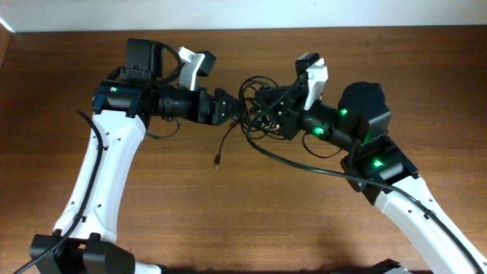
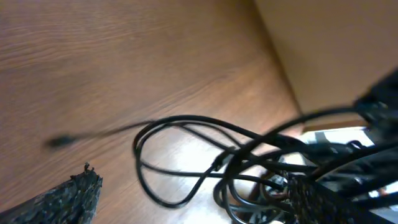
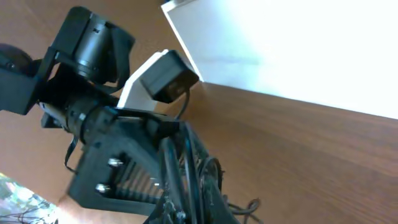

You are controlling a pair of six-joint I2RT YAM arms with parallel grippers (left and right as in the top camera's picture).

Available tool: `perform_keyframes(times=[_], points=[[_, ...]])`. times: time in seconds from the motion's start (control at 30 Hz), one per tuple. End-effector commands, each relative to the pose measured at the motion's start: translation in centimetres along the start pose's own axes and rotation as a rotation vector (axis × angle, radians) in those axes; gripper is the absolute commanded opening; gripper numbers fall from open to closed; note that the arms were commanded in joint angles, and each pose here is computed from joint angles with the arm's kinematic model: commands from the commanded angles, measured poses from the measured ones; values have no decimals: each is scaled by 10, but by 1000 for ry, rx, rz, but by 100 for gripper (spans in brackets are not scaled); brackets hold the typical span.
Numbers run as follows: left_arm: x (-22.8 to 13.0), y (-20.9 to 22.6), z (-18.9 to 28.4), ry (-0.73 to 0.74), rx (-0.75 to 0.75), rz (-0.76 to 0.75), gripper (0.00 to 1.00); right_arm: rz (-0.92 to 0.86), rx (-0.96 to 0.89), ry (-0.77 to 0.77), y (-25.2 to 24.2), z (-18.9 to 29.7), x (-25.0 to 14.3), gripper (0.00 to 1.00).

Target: Untangle cables

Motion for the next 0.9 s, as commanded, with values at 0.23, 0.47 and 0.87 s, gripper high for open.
perform_keyframes(times=[0.23,0.47,0.87], points=[[5,-13,3,-35,-110,-44,99,-1,166,-20,19,5,14,4],[5,-9,3,-31,-60,-52,99,-18,274,-1,31,7,17,4],[-4,50,23,-62,770,425,59,-34,283,7,32,8,16,4]])
Point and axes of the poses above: each gripper's point midway between its finger pads, its own z axis back along the fingers, its own y axis along the line the jaws close on, x = y × z, the point moved 9 cm from there along z, back along the fingers, and after that the axes turned 10 degrees about -z, right-handed, at the moved point
